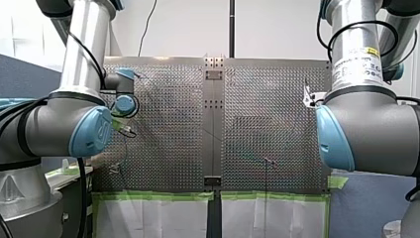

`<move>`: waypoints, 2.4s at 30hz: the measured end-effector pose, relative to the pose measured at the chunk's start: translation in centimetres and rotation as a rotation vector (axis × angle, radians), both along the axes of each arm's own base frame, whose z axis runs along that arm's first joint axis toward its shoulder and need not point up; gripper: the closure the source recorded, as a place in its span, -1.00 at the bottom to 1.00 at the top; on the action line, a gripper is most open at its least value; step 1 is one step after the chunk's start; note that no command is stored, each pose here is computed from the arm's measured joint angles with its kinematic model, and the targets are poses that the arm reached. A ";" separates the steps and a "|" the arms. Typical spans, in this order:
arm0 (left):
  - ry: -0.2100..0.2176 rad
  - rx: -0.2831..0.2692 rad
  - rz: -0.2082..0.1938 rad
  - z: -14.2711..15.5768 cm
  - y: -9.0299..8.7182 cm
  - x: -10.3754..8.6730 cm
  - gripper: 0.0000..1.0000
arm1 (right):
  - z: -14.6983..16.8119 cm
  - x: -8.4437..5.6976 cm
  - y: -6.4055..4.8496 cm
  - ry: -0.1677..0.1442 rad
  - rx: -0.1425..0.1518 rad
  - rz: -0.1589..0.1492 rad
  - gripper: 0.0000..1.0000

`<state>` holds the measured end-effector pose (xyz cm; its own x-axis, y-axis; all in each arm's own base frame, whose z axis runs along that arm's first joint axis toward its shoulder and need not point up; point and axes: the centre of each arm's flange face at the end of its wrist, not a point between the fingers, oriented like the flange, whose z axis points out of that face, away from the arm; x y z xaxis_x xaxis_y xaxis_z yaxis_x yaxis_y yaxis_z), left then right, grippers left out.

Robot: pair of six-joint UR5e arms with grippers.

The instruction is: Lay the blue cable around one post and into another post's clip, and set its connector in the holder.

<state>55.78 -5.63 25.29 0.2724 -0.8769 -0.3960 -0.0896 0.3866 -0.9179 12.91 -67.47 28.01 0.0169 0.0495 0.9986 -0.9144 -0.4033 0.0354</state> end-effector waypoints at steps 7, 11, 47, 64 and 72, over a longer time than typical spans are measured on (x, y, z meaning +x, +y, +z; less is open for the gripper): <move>0.000 0.001 0.000 0.0 0.0 0.0 -1.00 | 0.0 0.0 -0.1 -0.007 -0.002 0.001 0.97; -0.001 0.001 0.000 0.0 0.0 0.0 -1.00 | 0.1 -0.1 -0.1 -0.015 -0.004 0.000 0.97; -0.002 -0.001 -0.001 0.0 0.0 0.0 -1.00 | -0.1 -0.3 -0.5 -0.038 -0.009 -0.010 -0.03; -0.001 0.000 -0.001 0.0 0.0 0.0 -1.00 | -0.4 -0.2 -0.3 -0.029 0.001 -0.008 -1.00; 0.000 0.005 0.000 0.0 0.0 0.0 -1.00 | -0.4 -0.1 -0.4 -0.027 0.000 -0.008 -1.00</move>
